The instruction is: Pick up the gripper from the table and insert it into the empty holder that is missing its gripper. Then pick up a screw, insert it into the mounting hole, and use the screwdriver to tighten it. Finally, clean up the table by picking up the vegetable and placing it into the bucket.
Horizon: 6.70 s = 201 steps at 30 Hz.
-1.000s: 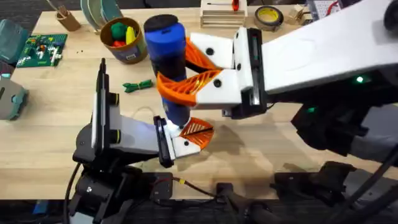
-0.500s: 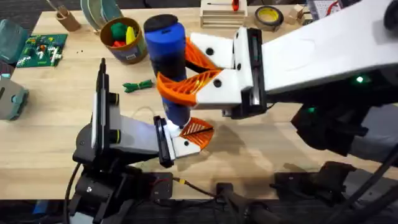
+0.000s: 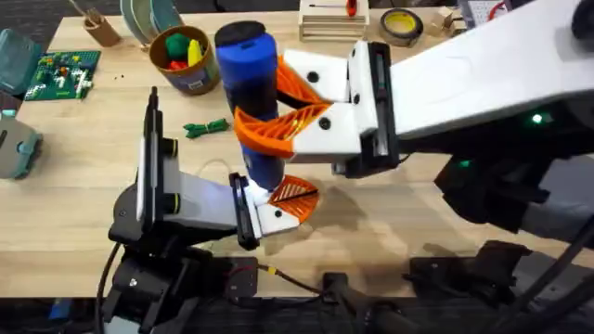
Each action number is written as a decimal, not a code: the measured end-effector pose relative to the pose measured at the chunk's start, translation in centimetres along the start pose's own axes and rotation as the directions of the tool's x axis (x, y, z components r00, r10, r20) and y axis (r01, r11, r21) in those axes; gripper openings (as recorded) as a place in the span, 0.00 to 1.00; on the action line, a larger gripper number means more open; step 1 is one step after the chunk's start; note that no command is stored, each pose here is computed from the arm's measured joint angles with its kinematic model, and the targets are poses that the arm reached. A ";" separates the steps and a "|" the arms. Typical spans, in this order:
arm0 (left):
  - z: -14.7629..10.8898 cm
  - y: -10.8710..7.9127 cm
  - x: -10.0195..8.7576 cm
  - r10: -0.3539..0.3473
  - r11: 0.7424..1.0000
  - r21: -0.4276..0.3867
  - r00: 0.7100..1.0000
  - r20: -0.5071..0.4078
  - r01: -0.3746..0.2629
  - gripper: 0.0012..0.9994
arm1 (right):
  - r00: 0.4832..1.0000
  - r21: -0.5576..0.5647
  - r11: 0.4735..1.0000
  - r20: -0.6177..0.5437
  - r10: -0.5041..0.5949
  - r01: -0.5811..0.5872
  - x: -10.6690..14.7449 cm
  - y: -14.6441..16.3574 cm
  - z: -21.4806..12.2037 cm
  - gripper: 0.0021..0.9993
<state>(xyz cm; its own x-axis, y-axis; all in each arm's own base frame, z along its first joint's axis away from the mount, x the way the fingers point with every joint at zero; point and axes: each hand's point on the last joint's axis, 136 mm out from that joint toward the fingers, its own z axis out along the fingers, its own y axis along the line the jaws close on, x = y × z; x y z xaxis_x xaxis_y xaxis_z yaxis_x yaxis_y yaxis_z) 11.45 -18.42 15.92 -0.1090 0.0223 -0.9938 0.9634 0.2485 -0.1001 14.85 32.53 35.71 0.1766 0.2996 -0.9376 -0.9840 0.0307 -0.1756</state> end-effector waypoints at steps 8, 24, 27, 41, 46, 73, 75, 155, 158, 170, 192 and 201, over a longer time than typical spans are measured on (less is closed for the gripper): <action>0.0 0.0 0.0 0.000 1.000 0.000 1.000 0.000 0.000 0.00 | 1.000 0.000 1.000 0.000 0.000 0.000 0.0 0.0 0.0 0.01; 0.0 0.0 0.0 -0.007 1.000 0.000 1.000 0.000 0.007 0.00 | 1.000 0.007 1.000 0.000 0.027 -0.027 0.7 -0.4 0.3 0.01; 0.0 0.0 0.0 -0.006 1.000 0.000 1.000 0.000 0.006 0.00 | 0.999 0.002 1.000 0.041 -0.007 0.007 -0.4 -0.3 0.3 0.01; 0.0 0.0 0.0 -0.006 1.000 0.000 1.000 0.000 0.006 0.00 | 0.999 -0.039 0.999 0.044 0.006 -0.004 -0.5 0.4 0.2 0.01; 0.0 0.0 0.0 -0.007 1.000 0.000 1.000 0.000 0.007 0.00 | 0.999 -0.040 0.999 0.036 0.010 -0.008 -0.4 0.2 0.0 0.01; 0.0 0.0 0.0 -0.007 1.000 0.000 1.000 0.000 0.007 0.00 | 0.999 -0.031 0.999 0.008 0.031 -0.031 0.4 -0.1 -0.1 0.01; 0.0 0.0 0.0 -0.007 1.000 0.000 1.000 0.000 0.007 0.00 | 0.999 -0.033 0.998 -0.004 0.045 -0.045 0.7 0.0 0.0 0.01; 0.0 0.0 0.0 -0.007 1.000 0.000 1.000 0.000 0.007 0.00 | 1.000 -0.046 0.999 0.005 0.021 -0.020 0.6 -0.1 -0.1 0.01; 0.0 0.0 0.0 -0.007 1.000 0.000 1.000 0.000 0.007 0.00 | 1.000 -0.045 0.999 0.003 0.022 -0.022 0.6 -0.1 -0.1 0.01; 0.0 0.0 0.0 -0.019 1.000 0.001 1.000 0.000 0.019 0.00 | 0.998 -0.028 0.998 -0.026 0.052 -0.053 1.5 -0.3 0.0 0.01; 0.0 0.0 0.0 -0.019 1.000 0.000 1.000 0.000 0.019 0.00 | 0.993 -0.031 0.997 0.093 -0.074 0.077 -2.2 -0.1 -0.6 0.01; 0.0 0.0 0.0 -0.018 1.000 0.000 1.000 0.000 0.018 0.00 | 0.992 0.168 0.986 -0.123 0.022 -0.001 2.7 -6.2 -3.9 0.01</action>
<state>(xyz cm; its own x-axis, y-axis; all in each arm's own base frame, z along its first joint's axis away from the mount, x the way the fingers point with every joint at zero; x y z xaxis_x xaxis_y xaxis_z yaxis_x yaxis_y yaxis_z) 11.45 -18.42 15.92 -0.1267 0.0177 -0.9918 0.9613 0.2489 -0.1183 21.54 29.46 33.08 0.1565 0.1808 -0.9710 -0.9742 0.1899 -0.1216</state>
